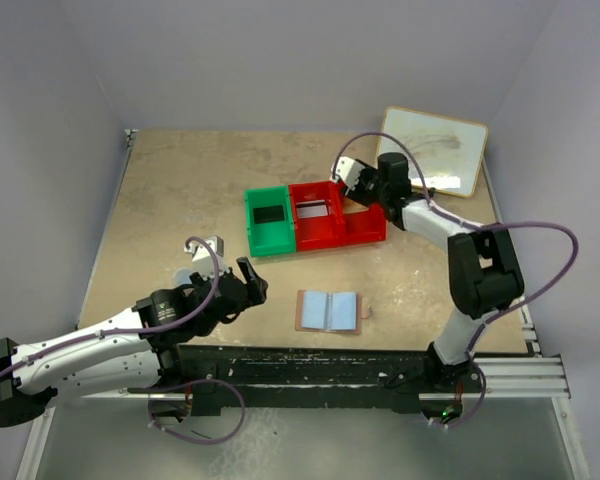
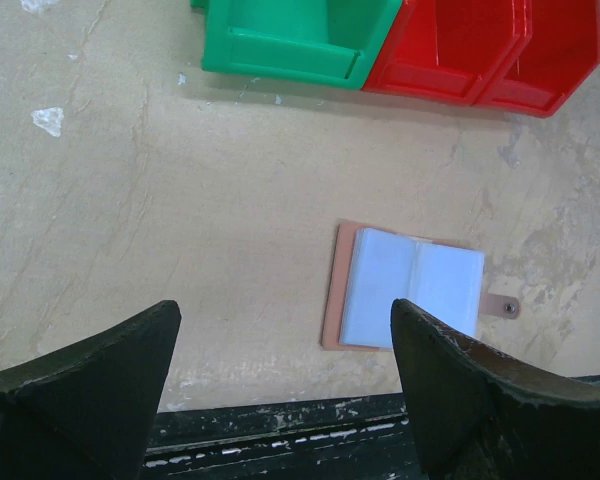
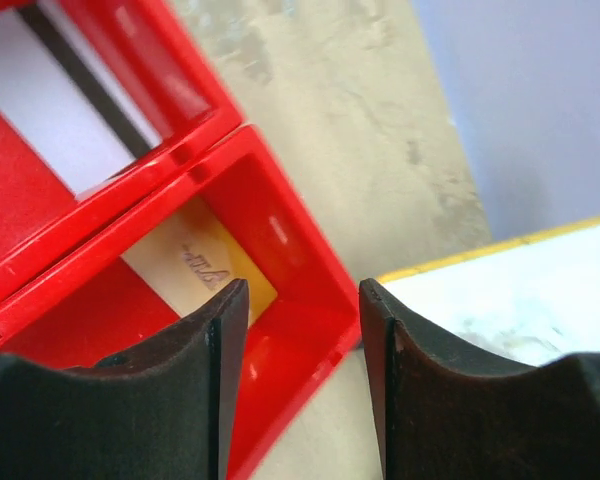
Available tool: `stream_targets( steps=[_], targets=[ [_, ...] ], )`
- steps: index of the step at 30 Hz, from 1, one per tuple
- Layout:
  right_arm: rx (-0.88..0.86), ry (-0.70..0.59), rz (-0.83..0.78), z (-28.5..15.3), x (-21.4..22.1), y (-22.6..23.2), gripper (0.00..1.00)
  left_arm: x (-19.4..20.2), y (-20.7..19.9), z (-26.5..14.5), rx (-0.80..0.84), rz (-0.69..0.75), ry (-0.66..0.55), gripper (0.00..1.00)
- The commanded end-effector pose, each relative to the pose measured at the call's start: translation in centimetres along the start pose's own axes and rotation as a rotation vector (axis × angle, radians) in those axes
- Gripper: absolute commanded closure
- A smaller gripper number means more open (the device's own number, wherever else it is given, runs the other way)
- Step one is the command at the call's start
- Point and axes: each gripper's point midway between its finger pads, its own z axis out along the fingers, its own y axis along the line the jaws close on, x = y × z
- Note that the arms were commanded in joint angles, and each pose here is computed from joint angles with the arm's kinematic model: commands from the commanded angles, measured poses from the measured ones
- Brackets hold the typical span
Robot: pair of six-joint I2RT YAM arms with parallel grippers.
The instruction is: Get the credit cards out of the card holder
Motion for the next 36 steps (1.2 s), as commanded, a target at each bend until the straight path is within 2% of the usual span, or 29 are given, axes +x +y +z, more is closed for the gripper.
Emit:
stream_targets(
  steps=[1, 3, 6, 8, 10, 14, 17, 20, 26, 29, 30, 32, 34, 36],
  targets=[
    [0.285, -0.182, 0.269, -6.2, -6.2, -6.9, 0.48, -0.4, -1.3, 0.0, 0.05, -0.017, -0.014, 0.16],
    [0.34, -0.233, 0.477, -8.6, -7.3, -7.4, 0.47, -0.4, -1.3, 0.1, 0.048, -0.026, -0.018, 0.16],
    [0.29, -0.265, 0.77, -11.2, -8.5, -5.6, 0.43, -0.6, -0.9, 0.2, 0.035, -0.057, -0.036, 0.16],
    [0.227, -0.243, 0.977, -12.3, -8.7, -3.6, 0.41, -0.8, -0.6, 0.2, 0.029, -0.077, -0.054, 0.15],
    [0.146, -0.212, 1.092, -12.9, -8.7, -1.1, 0.39, -1.3, -0.3, 0.1, 0.026, -0.111, -0.08, 0.15],
    [0.097, -0.157, 1.383, -13.3, -6.1, 4.5, 0.35, -2.2, 0.4, 0.0, 0.02, -0.159, -0.13, 0.15],
    [0.11, -0.149, 1.449, -13.6, -5.5, 6.2, 0.4, -2.3, 0.6, 0.0, 0.012, -0.161, -0.142, 0.13],
    [0.135, -0.022, 1.447, -13.7, -5.4, 9.2, 0.4, -2.3, 0.8, 0.1, -0.009, -0.135, -0.144, 0.11],
    [0.372, 0.173, 1.433, -17.0, -5.5, 13.5, 0.39, -2.3, 1.7, 0.6, -0.061, -0.141, -0.163, 0.06],
    [0.507, 0.228, 1.408, -19.2, -5.7, 14.1, 0.35, -2.0, 2.0, 0.9, -0.076, -0.127, -0.165, 0.05],
    [0.511, 0.24, 1.403, -19.4, -6.1, 14.4, 0.31, -2.0, 2.0, 1.0, -0.083, -0.12, -0.167, 0.05],
    [0.497, 0.26, 1.429, -19.2, -6.4, 15.2, 0.15, -2.1, 2.1, 1.2, -0.099, -0.108, -0.173, 0.05],
    [0.428, 0.216, 1.49, -18.8, -7.4, 15.8, 0.01, -2.1, 2.2, 1.5, -0.116, -0.1, -0.178, 0.05],
    [0.311, 0.16, 1.578, -18.5, -8.3, 17.5, 0.0, -2.0, 2.4, 1.9, -0.132, -0.107, -0.166, 0.05]
  ],
)
